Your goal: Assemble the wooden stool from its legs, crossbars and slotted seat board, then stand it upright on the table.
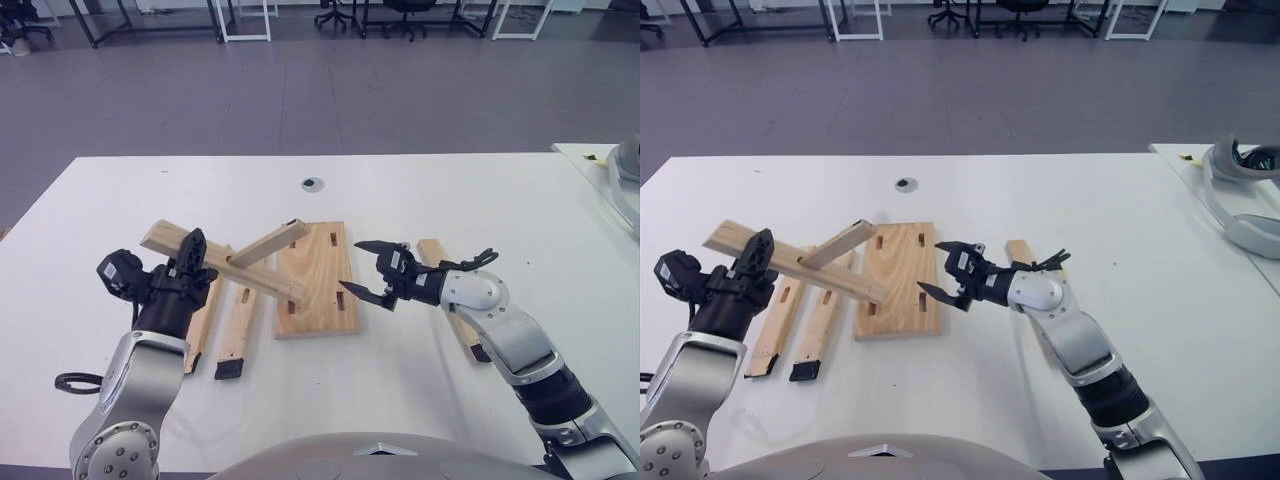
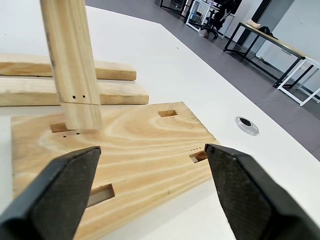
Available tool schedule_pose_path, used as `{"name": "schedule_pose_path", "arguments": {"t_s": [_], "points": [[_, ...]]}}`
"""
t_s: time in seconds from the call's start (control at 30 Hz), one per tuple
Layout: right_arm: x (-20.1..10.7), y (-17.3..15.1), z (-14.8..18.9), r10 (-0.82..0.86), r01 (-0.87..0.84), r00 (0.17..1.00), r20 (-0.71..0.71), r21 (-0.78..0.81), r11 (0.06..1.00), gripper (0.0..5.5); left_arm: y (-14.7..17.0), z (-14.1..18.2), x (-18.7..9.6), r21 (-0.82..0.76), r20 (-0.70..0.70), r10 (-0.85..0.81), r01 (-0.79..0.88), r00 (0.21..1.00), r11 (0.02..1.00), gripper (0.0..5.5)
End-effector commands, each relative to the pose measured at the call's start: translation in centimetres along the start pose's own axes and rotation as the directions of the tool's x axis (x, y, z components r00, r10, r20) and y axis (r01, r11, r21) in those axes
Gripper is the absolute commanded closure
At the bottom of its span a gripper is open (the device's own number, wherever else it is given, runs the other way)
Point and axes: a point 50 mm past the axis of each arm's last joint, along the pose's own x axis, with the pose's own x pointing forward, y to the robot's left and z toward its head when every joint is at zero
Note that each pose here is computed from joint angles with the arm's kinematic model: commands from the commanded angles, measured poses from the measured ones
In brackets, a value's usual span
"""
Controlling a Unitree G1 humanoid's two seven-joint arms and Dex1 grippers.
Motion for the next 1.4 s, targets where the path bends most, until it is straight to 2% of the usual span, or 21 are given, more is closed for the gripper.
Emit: {"name": "schedule_pose_path", "arguments": {"t_s": [0.03, 0.27, 0.43, 0.63, 1.13, 1.4], "points": [[0.3, 0.4, -1.0, -0.021, 0.021, 0.999, -0.028, 0.012, 1.0, 1.61, -0.5, 0.2, -0.9, 0.057, 0.003, 0.064, -0.064, 0.998, 0.996, 4.47], [0.6, 0.8, -1.4, -0.052, 0.053, 0.998, -0.029, 0.027, 0.998, 1.61, -0.8, 0.1, -1.0, 0.195, -0.009, 0.093, -0.09, 0.996, 0.977, 4.48], [1.0, 0.6, -1.4, -0.073, 0.074, 0.997, -0.026, 0.029, 0.997, 1.61, -0.9, -0.4, 0.1, 0.158, 0.001, 0.091, -0.089, 0.996, 0.983, 4.48], [1.0, 0.8, -1.6, -0.07, 0.071, 0.997, -0.032, 0.024, 0.997, 1.61, -0.5, -0.7, -0.2, 0.092, 0.0, 0.12, -0.119, 0.993, 0.989, 4.48], [1.4, 1.1, -1.9, -0.071, 0.072, 0.997, -0.031, 0.03, 0.997, 1.61, -1.4, 0.2, -0.8, 0.117, -0.01, 0.06, -0.058, 0.998, 0.991, 4.48], [1.7, 1.2, -1.9, -0.069, 0.07, 0.997, -0.032, 0.017, 0.997, 1.61, -0.6, -0.1, -0.4, 0.147, -0.019, 0.119, -0.115, 0.993, 0.982, 4.48]]}}
